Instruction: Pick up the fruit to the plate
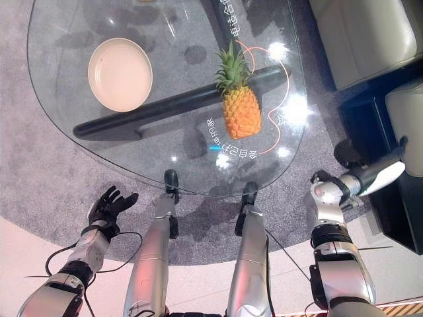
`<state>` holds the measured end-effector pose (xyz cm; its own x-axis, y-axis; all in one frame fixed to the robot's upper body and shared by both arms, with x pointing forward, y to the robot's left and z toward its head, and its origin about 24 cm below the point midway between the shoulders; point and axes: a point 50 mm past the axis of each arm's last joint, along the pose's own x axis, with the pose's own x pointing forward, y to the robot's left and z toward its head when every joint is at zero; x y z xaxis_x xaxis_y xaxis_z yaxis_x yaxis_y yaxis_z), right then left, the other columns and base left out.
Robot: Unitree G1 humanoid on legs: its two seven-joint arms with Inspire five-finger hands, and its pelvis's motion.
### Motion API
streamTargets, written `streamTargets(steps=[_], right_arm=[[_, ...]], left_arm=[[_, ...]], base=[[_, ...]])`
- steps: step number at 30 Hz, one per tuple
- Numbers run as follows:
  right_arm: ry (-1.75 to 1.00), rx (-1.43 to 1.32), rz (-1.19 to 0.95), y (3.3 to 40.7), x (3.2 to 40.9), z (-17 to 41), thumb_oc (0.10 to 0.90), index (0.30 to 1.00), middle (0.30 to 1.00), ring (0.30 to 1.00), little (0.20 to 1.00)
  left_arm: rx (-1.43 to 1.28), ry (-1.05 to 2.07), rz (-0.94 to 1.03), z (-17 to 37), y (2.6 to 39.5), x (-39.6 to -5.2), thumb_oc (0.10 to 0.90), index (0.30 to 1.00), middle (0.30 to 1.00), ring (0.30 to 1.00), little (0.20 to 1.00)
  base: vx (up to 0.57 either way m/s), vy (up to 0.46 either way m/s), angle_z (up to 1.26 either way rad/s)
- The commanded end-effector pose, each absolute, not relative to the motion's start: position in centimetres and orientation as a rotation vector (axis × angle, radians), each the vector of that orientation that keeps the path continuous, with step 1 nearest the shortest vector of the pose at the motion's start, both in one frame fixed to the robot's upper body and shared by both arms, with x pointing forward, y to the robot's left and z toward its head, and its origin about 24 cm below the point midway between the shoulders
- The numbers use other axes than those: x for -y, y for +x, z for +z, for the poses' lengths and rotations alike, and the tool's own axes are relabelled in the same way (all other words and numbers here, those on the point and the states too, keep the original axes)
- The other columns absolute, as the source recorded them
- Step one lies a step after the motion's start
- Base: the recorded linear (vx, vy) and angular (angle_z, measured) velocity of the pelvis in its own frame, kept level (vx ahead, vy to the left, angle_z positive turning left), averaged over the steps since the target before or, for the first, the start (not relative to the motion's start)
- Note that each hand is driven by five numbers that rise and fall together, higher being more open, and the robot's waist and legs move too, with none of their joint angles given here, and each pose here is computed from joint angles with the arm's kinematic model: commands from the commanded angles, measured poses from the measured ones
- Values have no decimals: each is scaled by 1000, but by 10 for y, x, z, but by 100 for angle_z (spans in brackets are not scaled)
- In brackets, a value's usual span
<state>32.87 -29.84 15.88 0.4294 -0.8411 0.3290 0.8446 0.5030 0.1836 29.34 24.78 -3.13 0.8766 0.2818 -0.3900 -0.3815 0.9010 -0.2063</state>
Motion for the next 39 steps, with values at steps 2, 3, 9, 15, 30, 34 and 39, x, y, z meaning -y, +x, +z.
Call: streamTargets(steps=[2, 3, 9, 15, 30, 34, 39], right_arm=[[-124, 746, -936, 312, 269, 209, 800, 900, 900, 900, 900], [-135, 781, -885, 309, 258, 213, 800, 900, 900, 900, 900], [-201, 908, -634, 300, 211, 227, 800, 900, 900, 900, 900], [-226, 938, -445, 296, 184, 235, 800, 900, 900, 900, 900], [-249, 862, -241, 301, 149, 232, 800, 900, 900, 900, 900], [-227, 777, -216, 308, 147, 220, 800, 900, 900, 900, 900], [-246, 713, -226, 315, 146, 208, 800, 900, 900, 900, 900]], left_arm=[[-387, -285, 470, -50, 264, -269, 800, 900, 900, 900, 900], [-389, -287, 469, -51, 262, -267, 800, 900, 900, 900, 900], [-393, -312, 472, -57, 258, -261, 800, 900, 900, 900, 900], [-413, -329, 463, -65, 253, -256, 800, 900, 900, 900, 900], [-442, -337, 431, -71, 252, -245, 800, 900, 900, 900, 900], [-453, -337, 426, -73, 251, -243, 800, 900, 900, 900, 900], [-456, -326, 416, -73, 251, -241, 800, 900, 900, 900, 900]], base=[[3, 69, 1], [5, 70, 1], [7, 55, 0], [19, 50, -3], [0, 0, 0], [0, 0, 0], [0, 0, 0]])
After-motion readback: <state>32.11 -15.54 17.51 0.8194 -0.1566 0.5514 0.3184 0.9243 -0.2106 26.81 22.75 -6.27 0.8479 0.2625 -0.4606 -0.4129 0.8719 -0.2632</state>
